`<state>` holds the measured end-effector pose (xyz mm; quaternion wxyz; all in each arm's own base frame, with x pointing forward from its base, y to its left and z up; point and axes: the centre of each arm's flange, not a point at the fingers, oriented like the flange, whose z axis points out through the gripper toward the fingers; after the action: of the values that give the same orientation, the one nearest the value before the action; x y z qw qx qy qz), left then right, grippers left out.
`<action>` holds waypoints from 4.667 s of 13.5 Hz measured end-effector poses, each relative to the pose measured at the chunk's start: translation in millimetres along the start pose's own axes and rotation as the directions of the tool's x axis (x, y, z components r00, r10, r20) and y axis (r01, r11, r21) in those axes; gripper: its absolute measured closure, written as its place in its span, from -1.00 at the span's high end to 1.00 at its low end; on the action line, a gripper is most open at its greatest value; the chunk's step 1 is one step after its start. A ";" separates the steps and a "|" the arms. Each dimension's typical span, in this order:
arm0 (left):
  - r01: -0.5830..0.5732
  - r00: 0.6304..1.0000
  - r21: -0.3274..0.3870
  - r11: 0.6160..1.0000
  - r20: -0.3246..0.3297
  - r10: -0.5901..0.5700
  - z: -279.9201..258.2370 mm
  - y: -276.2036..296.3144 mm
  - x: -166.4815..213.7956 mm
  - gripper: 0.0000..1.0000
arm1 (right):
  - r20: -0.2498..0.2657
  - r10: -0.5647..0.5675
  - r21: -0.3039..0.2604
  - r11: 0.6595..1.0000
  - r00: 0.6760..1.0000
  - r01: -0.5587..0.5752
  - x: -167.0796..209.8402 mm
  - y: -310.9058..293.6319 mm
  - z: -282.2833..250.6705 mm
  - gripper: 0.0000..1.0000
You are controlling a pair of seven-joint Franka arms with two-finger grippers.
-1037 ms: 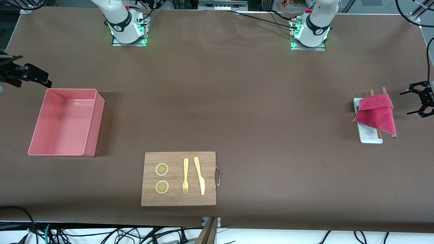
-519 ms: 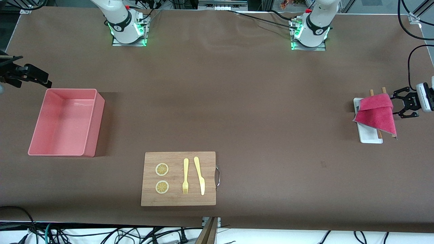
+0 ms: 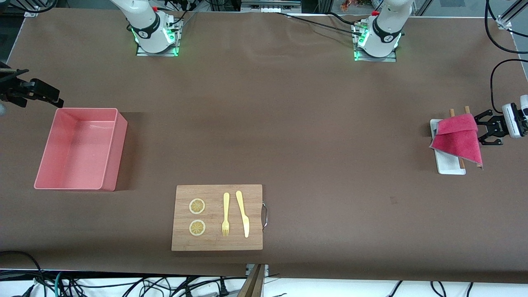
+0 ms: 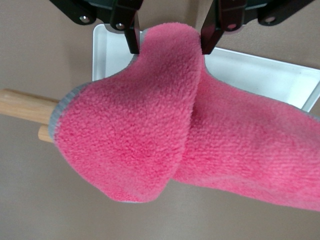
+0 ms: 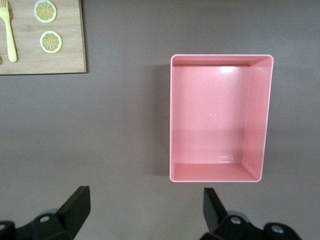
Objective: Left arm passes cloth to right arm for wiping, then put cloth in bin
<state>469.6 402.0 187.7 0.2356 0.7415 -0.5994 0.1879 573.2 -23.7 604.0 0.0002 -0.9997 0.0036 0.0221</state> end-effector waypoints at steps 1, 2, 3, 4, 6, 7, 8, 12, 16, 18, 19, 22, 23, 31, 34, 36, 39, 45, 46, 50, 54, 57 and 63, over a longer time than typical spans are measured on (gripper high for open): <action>-0.002 1.000 0.002 1.000 0.002 0.002 -1.2 -0.7 0.2 0.02 | 0.007 0.000 0.000 1.000 1.000 0.000 2.0 0.0 3.8 1.00; -0.004 1.000 0.004 1.000 0.003 0.004 -2.3 -1.4 0.4 -0.18 | 0.010 0.000 0.000 1.000 1.000 0.000 3.8 0.0 6.6 1.00; -0.006 1.000 0.006 1.000 0.005 0.006 -3.5 -2.2 0.6 -0.44 | 0.009 0.000 0.000 1.000 1.000 0.000 5.3 0.0 8.2 1.00; -0.008 1.000 0.010 1.000 0.008 0.008 -6.0 -3.6 1.1 -0.67 | 0.010 0.000 0.000 1.000 1.000 0.000 5.8 -0.1 9.0 1.00; -0.014 1.000 0.025 1.000 0.019 0.014 -15.2 -8.4 2.6 -0.96 | 0.013 -0.001 -0.001 1.000 1.000 0.001 6.9 -0.4 12.0 1.00; -0.013 1.000 0.033 0.999 0.023 0.013 -22.9 -11.7 4.4 -0.96 | 0.014 -0.002 -0.003 1.000 1.000 0.002 8.8 -0.6 16.6 1.00; -0.008 1.000 0.036 0.999 0.020 0.007 -32.4 -15.3 8.1 -0.96 | 0.011 -0.003 -0.006 1.000 1.000 0.003 11.4 -1.0 23.1 1.00; 0.089 0.992 0.024 0.996 0.085 -0.090 -88.1 -23.6 36.0 -0.96 | 0.030 -0.008 -0.011 1.000 1.000 0.009 15.9 -3.0 42.4 1.00; 0.253 0.950 0.020 0.967 0.186 -0.252 -135.9 -19.6 99.1 -0.96 | 0.055 -0.010 -0.009 1.000 0.998 0.011 16.2 -10.7 61.9 1.00; 0.343 0.911 0.019 0.939 0.237 -0.338 -145.0 -21.9 141.8 -0.96 | 0.046 0.053 -0.008 0.999 0.998 -0.052 18.1 -27.3 70.8 1.00; 0.391 0.886 0.022 0.920 0.263 -0.382 -146.7 -23.7 166.7 -0.96 | 0.042 0.096 -0.001 0.995 0.994 -0.096 19.0 -40.7 76.8 1.00; 0.526 0.798 0.050 0.849 0.315 -0.513 -142.1 -29.1 241.6 -0.96 | 0.053 0.261 0.081 0.961 0.964 -0.265 25.8 -90.5 106.5 0.99; 0.574 0.763 0.058 0.817 0.325 -0.559 -137.0 -30.1 262.1 -0.96 | 0.063 0.313 0.104 0.942 0.948 -0.319 29.1 -107.4 116.6 1.00; 0.862 0.400 0.182 0.474 0.331 -0.855 -62.0 -42.6 422.1 -0.96 | 0.088 0.612 0.216 0.759 0.786 -0.615 38.8 -256.2 173.0 1.00; 0.927 0.281 0.184 0.328 0.240 -0.929 -29.7 -48.5 483.2 -0.96 | 0.101 0.703 0.298 0.654 0.704 -0.696 43.7 -299.9 195.2 0.99; 0.957 0.201 0.176 0.229 0.166 -0.965 0.3 -54.2 527.6 -0.96 | 0.133 0.756 0.366 0.563 0.641 -0.741 43.7 -333.6 212.2 0.99; 0.982 0.098 0.155 0.111 0.088 -0.991 54.8 -53.0 596.1 -0.96 | 0.188 0.801 0.439 0.450 0.569 -0.778 41.0 -371.4 234.6 0.99; 0.991 0.004 0.132 0.011 0.054 -0.999 143.3 -22.2 691.0 -0.96 | 0.280 0.837 0.498 0.292 0.470 -0.817 46.5 -409.2 249.3 1.00; 0.995 0.002 0.099 0.007 0.055 -0.998 154.7 -16.9 704.1 -0.96 | 0.297 0.838 0.504 0.269 0.457 -0.821 47.2 -416.8 247.7 1.00; 0.999 0.033 -0.002 0.032 0.015 -0.999 196.0 2.7 750.9 -0.96 | 0.345 0.837 0.539 0.194 0.425 -0.820 50.4 -437.3 248.8 1.00; 0.999 0.040 -0.037 0.039 0.022 -0.999 218.4 19.4 773.3 -0.96 | 0.360 0.830 0.542 0.186 0.426 -0.820 48.7 -450.6 256.0 0.99; 0.998 0.057 -0.036 0.056 0.034 -0.998 225.6 28.8 782.0 -0.96 | 0.371 0.824 0.552 0.175 0.428 -0.815 43.7 -461.4 262.0 0.99; 0.992 0.125 -0.031 0.123 0.074 -0.989 249.9 60.8 808.5 -0.96 | 0.379 0.820 0.575 0.154 0.429 -0.803 50.7 -462.5 247.8 1.00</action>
<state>579.6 -399.2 444.4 0.3170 0.9467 0.0305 -0.0495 616.2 438.5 354.3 0.3589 -0.7576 0.5452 0.0043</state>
